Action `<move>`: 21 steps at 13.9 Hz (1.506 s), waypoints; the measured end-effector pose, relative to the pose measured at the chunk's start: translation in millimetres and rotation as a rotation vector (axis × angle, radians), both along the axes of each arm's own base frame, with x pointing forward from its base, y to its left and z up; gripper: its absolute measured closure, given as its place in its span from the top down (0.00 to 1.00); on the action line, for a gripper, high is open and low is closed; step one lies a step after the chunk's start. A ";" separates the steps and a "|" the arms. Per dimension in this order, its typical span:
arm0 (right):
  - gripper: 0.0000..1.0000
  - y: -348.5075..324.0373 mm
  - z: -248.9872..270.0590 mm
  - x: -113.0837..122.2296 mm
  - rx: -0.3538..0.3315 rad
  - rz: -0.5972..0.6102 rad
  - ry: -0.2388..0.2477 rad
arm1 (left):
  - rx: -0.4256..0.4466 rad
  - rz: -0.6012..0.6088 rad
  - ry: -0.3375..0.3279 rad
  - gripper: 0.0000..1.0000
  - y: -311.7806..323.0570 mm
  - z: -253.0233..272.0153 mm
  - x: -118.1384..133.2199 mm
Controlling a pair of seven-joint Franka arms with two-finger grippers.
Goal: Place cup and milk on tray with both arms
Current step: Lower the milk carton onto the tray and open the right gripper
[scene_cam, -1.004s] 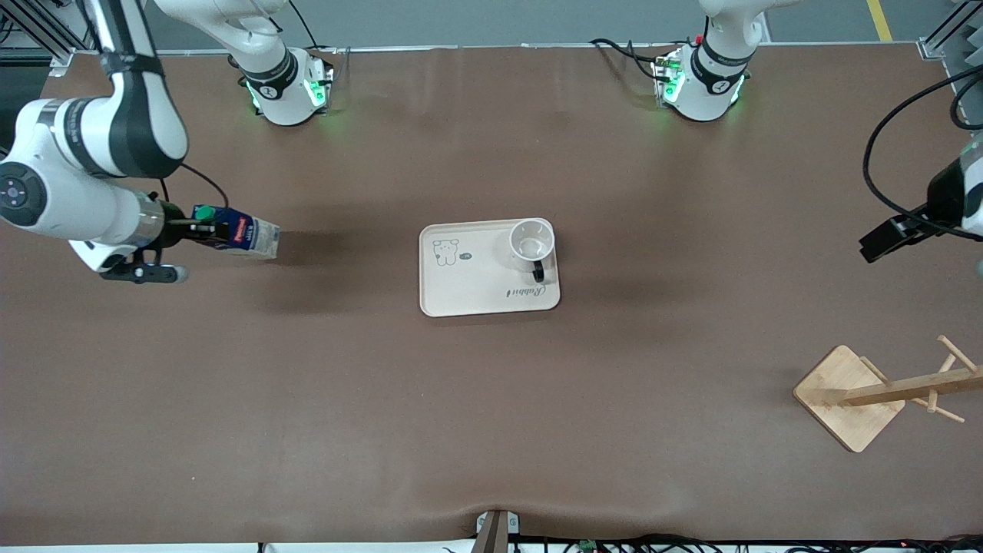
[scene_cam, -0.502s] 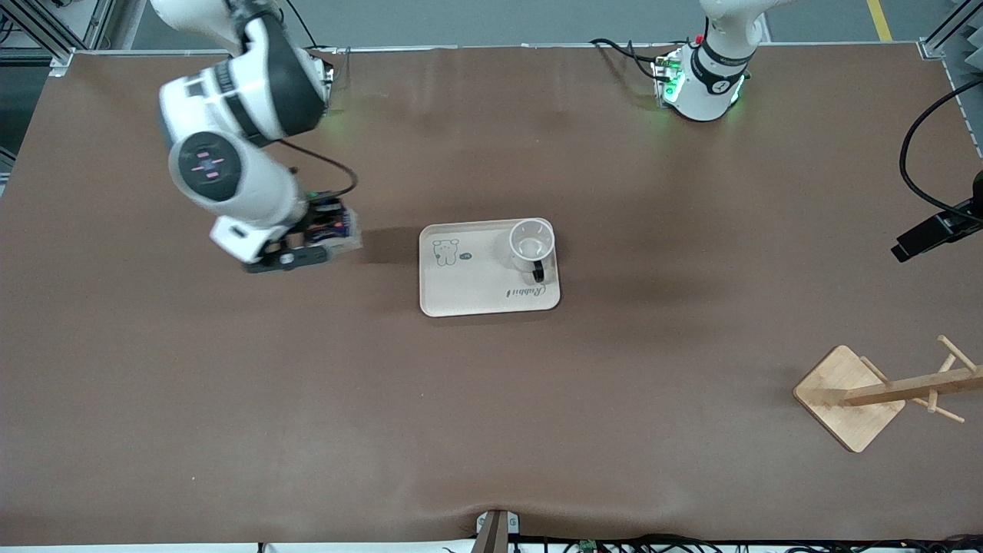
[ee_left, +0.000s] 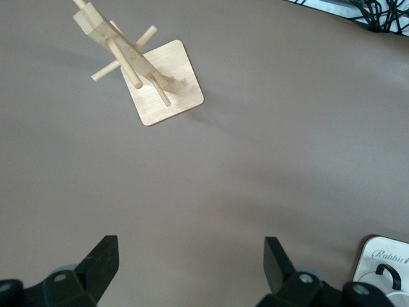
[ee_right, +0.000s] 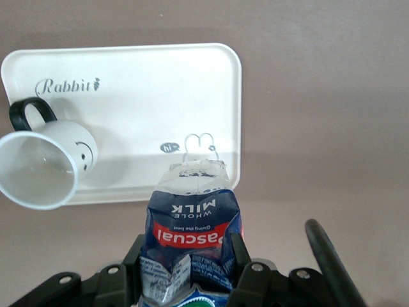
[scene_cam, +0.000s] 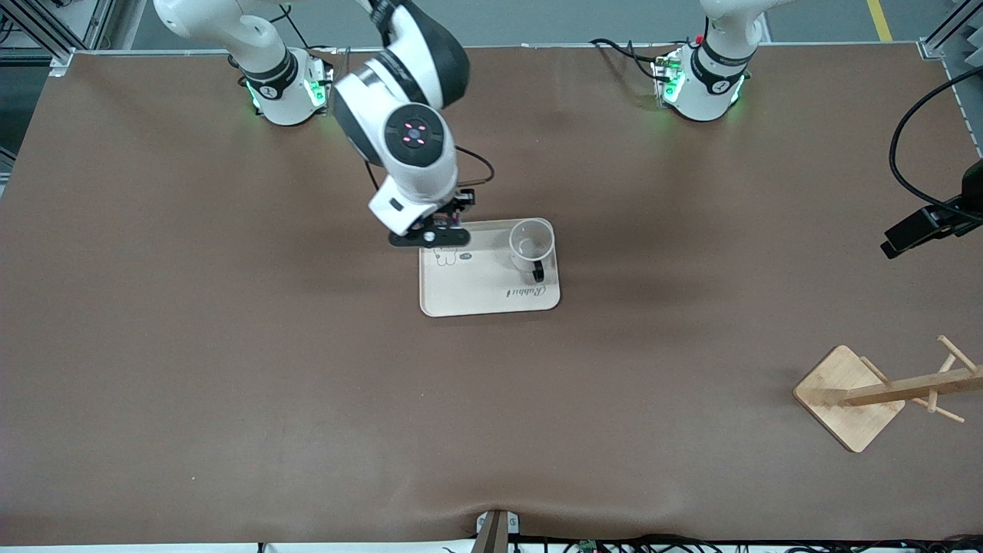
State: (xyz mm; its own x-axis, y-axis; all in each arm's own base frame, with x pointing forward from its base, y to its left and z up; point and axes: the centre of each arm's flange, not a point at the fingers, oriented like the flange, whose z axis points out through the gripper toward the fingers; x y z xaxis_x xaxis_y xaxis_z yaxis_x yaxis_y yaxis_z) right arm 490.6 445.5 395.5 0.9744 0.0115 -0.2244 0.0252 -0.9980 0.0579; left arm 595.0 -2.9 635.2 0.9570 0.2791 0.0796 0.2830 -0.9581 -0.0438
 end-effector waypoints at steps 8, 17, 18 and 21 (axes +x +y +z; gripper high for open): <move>0.55 -1.5 -31.4 37.6 0.041 -0.049 -0.080 | 0.029 -0.109 -0.017 1.00 -37.3 36.9 -32.0; 1.00 5.3 -48.0 38.1 0.038 -0.043 -0.081 | -0.032 -0.135 0.027 1.00 -31.1 14.2 -57.0; 1.00 4.5 -46.7 39.6 0.040 -0.045 -0.085 | -0.032 -0.140 0.040 1.00 -34.1 13.6 -59.1; 1.00 -0.4 -34.5 47.7 0.053 -0.057 -0.107 | -0.030 -0.166 0.064 1.00 -48.5 11.8 -63.2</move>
